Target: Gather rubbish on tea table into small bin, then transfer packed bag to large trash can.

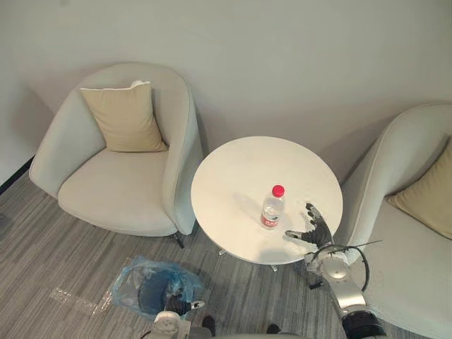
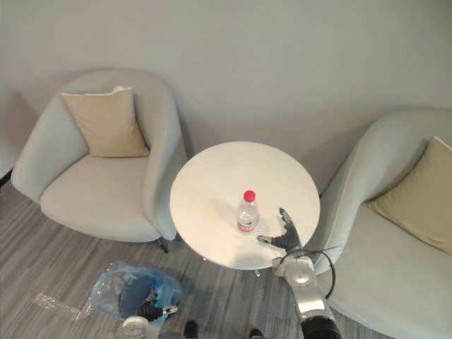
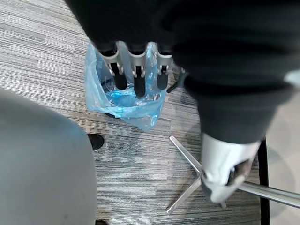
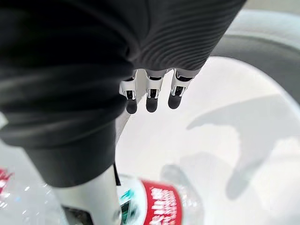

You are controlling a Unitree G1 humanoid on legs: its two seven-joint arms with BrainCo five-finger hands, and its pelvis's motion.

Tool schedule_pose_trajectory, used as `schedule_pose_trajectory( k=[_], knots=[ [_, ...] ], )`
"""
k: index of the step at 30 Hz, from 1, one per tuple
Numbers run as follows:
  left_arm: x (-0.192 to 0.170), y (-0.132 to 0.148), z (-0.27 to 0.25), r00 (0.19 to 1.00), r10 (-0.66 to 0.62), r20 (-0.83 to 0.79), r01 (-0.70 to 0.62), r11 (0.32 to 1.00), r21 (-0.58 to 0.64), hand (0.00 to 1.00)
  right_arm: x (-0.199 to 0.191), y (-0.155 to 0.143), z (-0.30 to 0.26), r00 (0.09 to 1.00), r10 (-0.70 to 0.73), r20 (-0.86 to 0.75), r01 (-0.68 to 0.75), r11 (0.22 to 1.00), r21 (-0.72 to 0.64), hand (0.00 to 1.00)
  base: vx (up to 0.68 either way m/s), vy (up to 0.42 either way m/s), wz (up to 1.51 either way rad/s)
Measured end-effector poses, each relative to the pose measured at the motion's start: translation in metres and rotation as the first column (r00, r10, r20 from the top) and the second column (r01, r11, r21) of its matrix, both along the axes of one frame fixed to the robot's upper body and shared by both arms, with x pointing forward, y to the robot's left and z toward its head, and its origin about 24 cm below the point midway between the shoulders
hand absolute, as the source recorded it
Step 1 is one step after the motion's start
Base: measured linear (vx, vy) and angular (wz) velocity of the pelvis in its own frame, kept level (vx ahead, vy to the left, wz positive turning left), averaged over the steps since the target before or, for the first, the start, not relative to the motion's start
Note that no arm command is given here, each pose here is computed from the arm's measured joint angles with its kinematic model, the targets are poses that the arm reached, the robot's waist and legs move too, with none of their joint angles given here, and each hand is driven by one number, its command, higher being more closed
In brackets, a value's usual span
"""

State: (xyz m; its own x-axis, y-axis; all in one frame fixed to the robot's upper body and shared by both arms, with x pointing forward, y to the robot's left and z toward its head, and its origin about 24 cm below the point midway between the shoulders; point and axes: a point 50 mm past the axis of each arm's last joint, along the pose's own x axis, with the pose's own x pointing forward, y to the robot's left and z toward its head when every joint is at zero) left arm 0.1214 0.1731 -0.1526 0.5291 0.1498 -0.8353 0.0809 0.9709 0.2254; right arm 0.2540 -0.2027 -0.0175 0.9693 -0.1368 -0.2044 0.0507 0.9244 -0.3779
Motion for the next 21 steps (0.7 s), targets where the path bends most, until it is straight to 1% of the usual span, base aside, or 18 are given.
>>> schedule_pose_trajectory(
  k=[7, 18, 19, 21],
  knots=[
    [0.009, -0.001, 0.005, 0.999, 0.001, 0.041, 0.000, 1.000, -0.003, 0.00, 0.019, 0.001, 0.009, 0.999, -0.023, 0.029, 0.023, 1.000, -0.001, 0.00, 0.01, -0.007, 0.14],
    [0.032, -0.006, 0.015, 0.989, 0.028, 0.142, -0.022, 0.999, -0.038, 0.00, 0.061, 0.008, 0.048, 0.986, -0.058, 0.156, 0.050, 0.997, 0.053, 0.00, -0.04, 0.012, 0.15],
    [0.034, -0.006, 0.016, 0.987, 0.036, 0.154, -0.030, 0.999, -0.046, 0.00, 0.063, 0.008, 0.049, 0.985, -0.064, 0.163, 0.056, 0.997, 0.053, 1.00, -0.05, 0.019, 0.16],
    [0.038, -0.007, 0.019, 0.985, 0.038, 0.169, -0.030, 0.998, -0.050, 0.00, 0.066, 0.008, 0.053, 0.983, -0.070, 0.172, 0.062, 0.997, 0.053, 1.00, -0.03, 0.015, 0.10]
  ],
)
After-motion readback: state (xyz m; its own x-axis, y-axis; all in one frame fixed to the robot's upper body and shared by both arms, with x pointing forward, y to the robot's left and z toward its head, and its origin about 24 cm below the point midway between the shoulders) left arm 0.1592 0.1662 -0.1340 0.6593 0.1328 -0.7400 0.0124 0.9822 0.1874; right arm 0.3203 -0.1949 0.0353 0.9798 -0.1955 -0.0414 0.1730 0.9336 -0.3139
